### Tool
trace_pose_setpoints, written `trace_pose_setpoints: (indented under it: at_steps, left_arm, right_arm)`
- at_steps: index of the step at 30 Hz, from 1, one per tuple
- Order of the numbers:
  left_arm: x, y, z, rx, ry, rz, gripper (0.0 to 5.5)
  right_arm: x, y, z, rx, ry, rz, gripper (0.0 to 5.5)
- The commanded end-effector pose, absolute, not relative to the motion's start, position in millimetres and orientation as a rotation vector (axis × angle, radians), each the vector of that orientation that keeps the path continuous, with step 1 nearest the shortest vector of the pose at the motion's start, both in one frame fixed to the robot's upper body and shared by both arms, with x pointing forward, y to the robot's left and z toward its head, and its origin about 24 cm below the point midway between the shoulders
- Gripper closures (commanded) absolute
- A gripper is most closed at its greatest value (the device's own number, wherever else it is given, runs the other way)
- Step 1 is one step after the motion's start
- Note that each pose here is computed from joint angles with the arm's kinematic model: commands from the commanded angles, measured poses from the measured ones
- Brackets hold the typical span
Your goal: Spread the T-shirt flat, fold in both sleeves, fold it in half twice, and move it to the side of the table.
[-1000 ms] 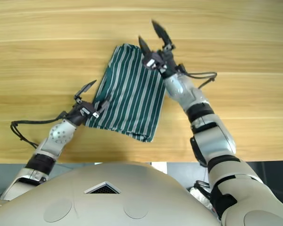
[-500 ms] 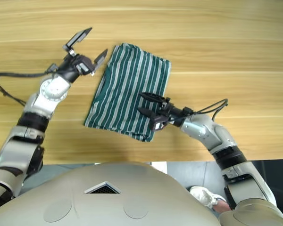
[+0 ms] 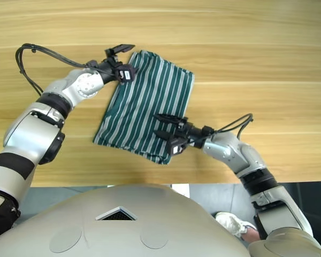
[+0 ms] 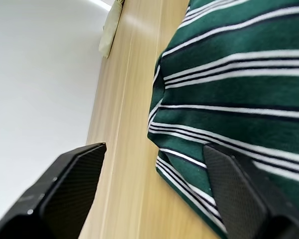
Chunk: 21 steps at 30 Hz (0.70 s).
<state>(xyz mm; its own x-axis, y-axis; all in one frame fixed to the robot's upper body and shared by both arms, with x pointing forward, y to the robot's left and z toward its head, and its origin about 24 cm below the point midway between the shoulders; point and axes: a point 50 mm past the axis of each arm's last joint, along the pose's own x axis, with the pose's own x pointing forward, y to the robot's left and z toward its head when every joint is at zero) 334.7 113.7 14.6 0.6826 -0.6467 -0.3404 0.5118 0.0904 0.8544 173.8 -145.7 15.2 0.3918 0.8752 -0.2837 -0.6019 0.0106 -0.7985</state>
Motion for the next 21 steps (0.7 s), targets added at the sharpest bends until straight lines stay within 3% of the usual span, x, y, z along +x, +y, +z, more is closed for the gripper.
trace_pose_setpoints:
  at_steps: [1, 6, 10, 12, 16, 21]
  left_arm:
    - [332.3, 138.7, -0.6, 1.289, 0.003, -0.822, 1.89]
    - [329.0, 159.0, -4.4, 1.289, 0.044, -0.764, 1.89]
    - [318.9, 152.8, -13.0, 1.249, 0.025, -0.811, 1.89]
    - [317.7, 147.4, -12.0, 1.214, -0.002, -0.820, 1.89]
    - [320.1, 153.0, -9.8, 1.198, 0.005, -0.770, 1.89]
    - [320.4, 182.7, -15.3, 1.212, 0.134, -0.634, 1.89]
  right_arm:
    - [175.3, -151.1, 12.5, -1.074, -0.299, 1.208, 2.40]
    - [176.4, -156.4, 13.3, -1.094, -0.284, 1.209, 2.40]
    - [182.2, -153.8, 16.8, -1.097, -0.321, 1.198, 2.40]
    - [190.4, -148.4, 25.7, -1.076, -0.407, 1.133, 2.40]
    - [212.2, -135.9, 81.5, -0.786, -0.656, 0.810, 2.40]
    - [218.9, -147.9, 85.6, -0.750, -0.607, 0.728, 2.40]
